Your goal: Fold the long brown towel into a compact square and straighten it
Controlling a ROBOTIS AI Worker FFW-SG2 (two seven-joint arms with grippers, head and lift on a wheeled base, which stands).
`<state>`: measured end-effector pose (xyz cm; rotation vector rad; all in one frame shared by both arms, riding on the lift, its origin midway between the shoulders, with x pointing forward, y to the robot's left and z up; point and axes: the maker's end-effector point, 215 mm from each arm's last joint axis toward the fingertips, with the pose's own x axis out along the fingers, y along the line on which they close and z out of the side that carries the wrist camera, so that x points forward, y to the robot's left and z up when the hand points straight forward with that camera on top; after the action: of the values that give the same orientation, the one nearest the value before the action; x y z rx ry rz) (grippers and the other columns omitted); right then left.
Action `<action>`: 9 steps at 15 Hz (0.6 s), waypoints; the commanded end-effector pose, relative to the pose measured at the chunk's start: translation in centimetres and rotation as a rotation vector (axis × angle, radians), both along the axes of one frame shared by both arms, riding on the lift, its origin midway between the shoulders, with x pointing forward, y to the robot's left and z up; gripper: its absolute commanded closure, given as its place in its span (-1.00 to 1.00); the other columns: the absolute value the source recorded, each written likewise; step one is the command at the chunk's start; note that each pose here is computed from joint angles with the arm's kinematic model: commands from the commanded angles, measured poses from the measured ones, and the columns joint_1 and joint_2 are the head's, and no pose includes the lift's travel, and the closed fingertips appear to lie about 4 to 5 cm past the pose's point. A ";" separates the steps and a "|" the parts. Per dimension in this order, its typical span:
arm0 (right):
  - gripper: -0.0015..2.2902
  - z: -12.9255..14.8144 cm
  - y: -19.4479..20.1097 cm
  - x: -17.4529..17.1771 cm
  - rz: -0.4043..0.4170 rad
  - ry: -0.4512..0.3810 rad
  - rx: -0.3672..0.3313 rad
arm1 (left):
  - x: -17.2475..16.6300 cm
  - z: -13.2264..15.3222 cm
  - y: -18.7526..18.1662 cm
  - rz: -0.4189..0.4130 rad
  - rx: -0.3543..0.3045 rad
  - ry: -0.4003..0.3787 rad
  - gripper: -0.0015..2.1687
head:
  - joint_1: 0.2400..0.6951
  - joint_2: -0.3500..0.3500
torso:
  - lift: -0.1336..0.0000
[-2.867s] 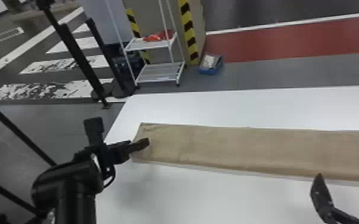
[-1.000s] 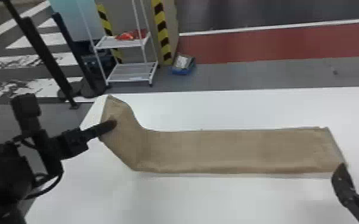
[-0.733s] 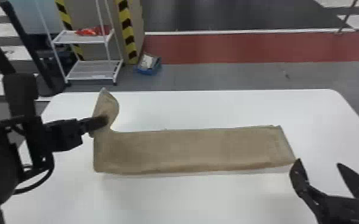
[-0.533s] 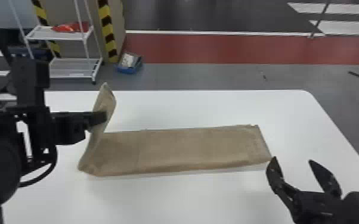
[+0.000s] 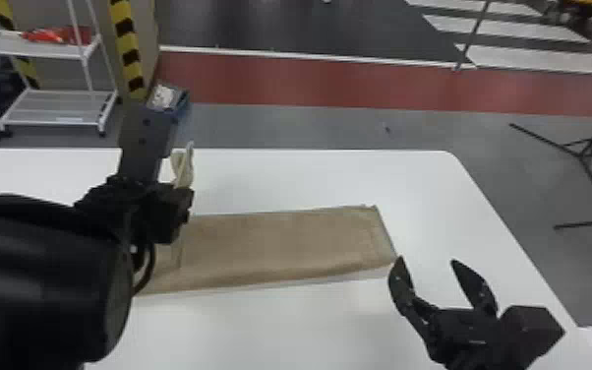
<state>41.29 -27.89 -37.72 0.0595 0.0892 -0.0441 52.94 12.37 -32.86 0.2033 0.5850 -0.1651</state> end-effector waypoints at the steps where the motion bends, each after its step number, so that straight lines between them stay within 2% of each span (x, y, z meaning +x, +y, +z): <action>1: -0.91 -0.3 0.0 0.0 0.002 0.005 -0.001 | 0.2 -1.9 -2.7 -0.048 0.024 0.008 0.71 | 1.00 -0.50 | -0.88; 6: -0.91 -0.6 0.0 0.4 0.003 0.005 0.007 | -2.3 -4.8 -7.2 -0.144 0.010 0.020 -0.01 | 1.00 -0.68 | -0.88; 7: -0.91 -0.6 0.1 0.5 0.005 0.005 0.008 | -2.5 -5.0 -7.6 -0.152 0.010 0.022 -0.40 | 1.00 -0.70 | -0.88; 8: -0.91 -0.5 0.2 0.6 0.006 0.002 0.008 | -2.8 -5.0 -7.9 -0.158 0.009 0.023 -0.92 | 1.00 -0.73 | -0.88; 9: -0.91 -0.4 0.3 0.7 0.008 0.001 0.009 | -2.9 -5.0 -8.1 -0.163 0.008 0.022 -1.00 | 1.00 -0.76 | -0.88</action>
<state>41.83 -27.72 -38.24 0.0676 0.0926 -0.0381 50.34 4.92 -37.92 0.2603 0.5941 -0.3119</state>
